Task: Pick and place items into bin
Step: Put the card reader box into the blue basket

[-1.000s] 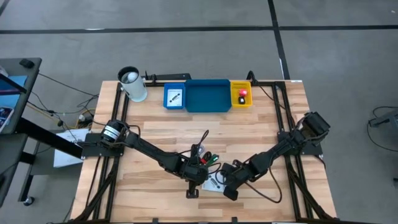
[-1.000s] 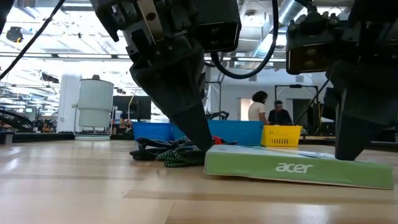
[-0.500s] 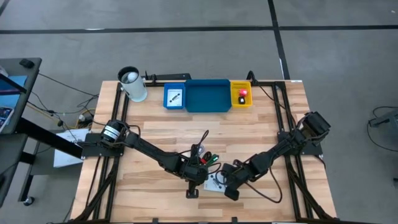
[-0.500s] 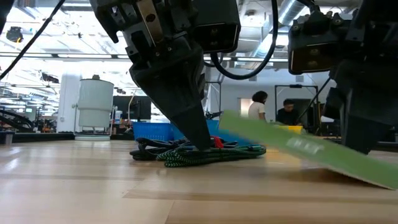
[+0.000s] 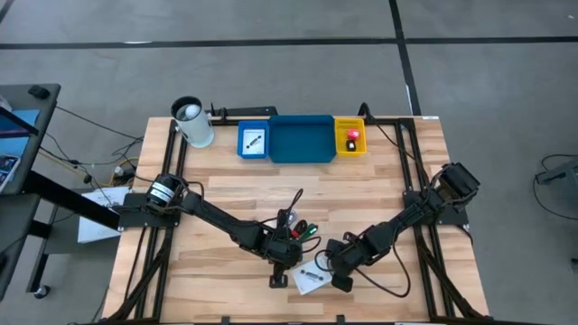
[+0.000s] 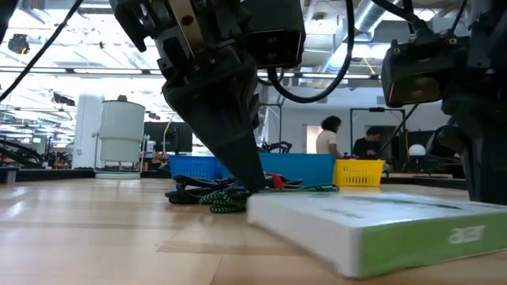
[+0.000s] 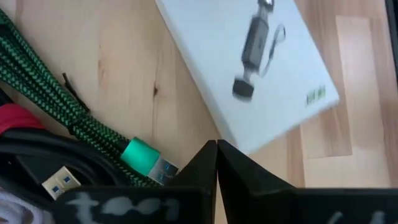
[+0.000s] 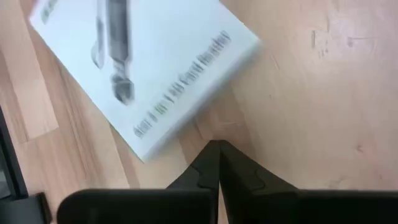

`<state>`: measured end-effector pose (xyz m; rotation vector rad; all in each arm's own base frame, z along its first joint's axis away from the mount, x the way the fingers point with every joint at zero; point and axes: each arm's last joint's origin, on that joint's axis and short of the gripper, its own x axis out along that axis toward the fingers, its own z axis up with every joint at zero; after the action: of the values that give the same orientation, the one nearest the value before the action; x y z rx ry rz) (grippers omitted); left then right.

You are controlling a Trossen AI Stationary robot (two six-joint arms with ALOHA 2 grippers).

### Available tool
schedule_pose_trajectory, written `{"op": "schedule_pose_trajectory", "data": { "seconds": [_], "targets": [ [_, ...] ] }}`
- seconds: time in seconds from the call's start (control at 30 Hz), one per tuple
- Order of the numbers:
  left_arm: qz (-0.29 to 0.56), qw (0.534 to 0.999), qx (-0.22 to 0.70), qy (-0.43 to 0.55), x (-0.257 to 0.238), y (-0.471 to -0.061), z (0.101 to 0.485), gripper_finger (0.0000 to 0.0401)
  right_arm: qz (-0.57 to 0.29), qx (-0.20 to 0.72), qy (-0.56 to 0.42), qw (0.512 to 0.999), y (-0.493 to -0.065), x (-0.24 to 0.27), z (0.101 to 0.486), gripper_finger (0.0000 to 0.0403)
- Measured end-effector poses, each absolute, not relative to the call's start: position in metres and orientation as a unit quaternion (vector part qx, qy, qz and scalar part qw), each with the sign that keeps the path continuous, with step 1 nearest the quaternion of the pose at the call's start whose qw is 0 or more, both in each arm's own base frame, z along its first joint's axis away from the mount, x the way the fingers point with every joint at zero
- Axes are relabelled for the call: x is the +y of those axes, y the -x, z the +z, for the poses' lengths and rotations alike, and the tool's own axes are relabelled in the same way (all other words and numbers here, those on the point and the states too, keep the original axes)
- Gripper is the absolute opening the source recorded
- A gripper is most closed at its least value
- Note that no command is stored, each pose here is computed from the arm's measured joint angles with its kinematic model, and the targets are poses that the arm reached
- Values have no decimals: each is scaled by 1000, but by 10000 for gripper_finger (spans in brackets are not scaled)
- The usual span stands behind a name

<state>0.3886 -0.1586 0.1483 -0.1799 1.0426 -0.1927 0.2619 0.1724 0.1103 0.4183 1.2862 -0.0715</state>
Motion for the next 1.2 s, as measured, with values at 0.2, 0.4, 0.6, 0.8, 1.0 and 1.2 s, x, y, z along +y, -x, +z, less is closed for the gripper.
{"op": "schedule_pose_trajectory", "data": {
  "seconds": [0.2, 0.4, 0.6, 0.8, 1.0, 1.2],
  "targets": [
    [-95, 863, 489, 84, -157, -391, 149, 0, -37, 593, -195, 780, -262, 172, 110, 0],
    [-92, 863, 490, 86, -154, -392, 149, 0, -36, 577, -195, 792, -262, 172, 117, 0],
    [-89, 861, 494, 89, -154, -391, 149, 0, -72, 525, -180, 829, -260, 160, 143, 0],
    [-88, 861, 493, 90, -154, -391, 149, 0, -36, 491, -195, 849, -267, 162, 152, 0],
    [-87, 860, 495, 90, -153, -391, 148, 0, -2, 488, -205, 848, -273, 170, 144, 0],
    [-86, 859, 496, 90, -153, -391, 148, 0, 9, 498, -208, 842, -275, 173, 137, 0]
  ]
}}
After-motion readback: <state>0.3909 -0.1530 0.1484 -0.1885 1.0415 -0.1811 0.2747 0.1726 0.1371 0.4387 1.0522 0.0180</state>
